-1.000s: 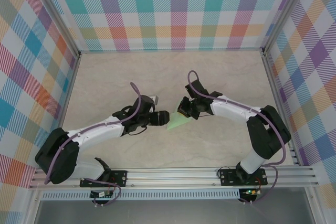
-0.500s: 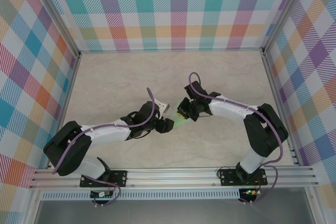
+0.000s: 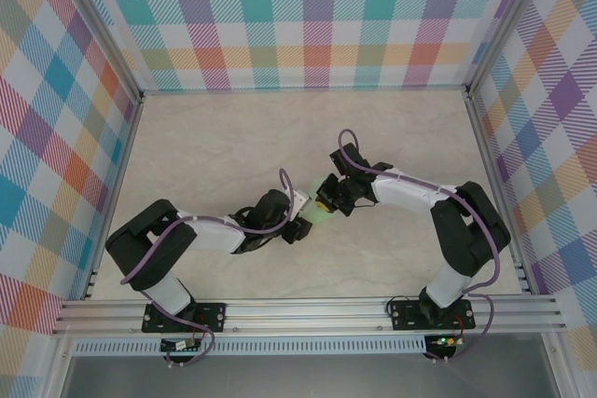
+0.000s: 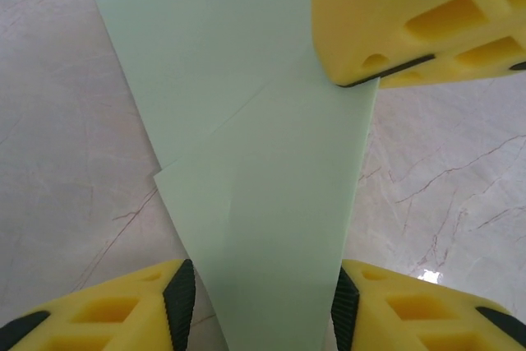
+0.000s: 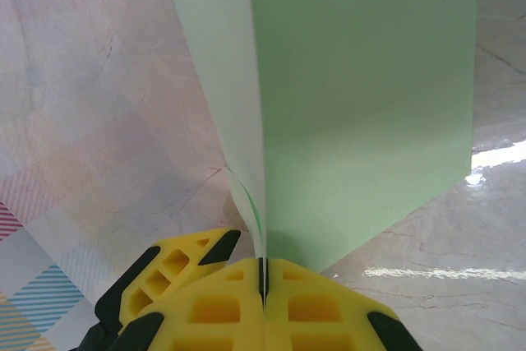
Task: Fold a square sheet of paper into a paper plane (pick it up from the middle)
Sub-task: Fourth fold the wing at the center of the table.
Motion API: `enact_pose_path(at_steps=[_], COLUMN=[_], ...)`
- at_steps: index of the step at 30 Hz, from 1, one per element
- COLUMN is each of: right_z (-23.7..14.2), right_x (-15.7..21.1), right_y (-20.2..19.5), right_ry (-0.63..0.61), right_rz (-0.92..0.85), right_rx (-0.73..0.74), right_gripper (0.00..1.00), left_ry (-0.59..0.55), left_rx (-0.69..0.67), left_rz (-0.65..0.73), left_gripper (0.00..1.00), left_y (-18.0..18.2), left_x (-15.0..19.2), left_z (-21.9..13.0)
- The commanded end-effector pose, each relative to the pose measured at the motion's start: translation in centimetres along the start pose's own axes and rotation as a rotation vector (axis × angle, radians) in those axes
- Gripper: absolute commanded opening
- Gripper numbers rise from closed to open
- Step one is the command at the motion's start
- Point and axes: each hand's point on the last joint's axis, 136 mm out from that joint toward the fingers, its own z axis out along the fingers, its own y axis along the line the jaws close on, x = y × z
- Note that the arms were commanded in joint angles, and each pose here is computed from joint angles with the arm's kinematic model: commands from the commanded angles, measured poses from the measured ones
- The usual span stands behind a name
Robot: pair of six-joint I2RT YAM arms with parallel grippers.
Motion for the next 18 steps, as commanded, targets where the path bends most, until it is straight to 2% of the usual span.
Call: enact_pose_path(at_steps=[1,10,14,18], right_z=[0.0,0.4,0.2,-0.9], right_x=[0.2,0.3,0.1,-0.4], right_y=[0.1,0.0,-0.2,0.2], right_ry=[0.030,0.056,0.059,0.028], right_rz=[0.019,0.017,0.000,-0.068], right_rx=[0.009,0.012,0.009,-0.030], right_gripper=[0.04,0.08,0.21,0.42], left_ry=[-0.089,-0.091,-0.074,-0.069], left_rx=[0.037,0.086,0.101,0.126], left_rz=[0.041,0.032,0.023,-0.010], left_gripper=[0.42,0.21,0.14,0.13], left_y=[-1.0,-1.8,-2.0,-2.3], left_x=[-2.0,-1.6,-1.0,-0.5], left_z=[0.3,0.7,0.8,0.9])
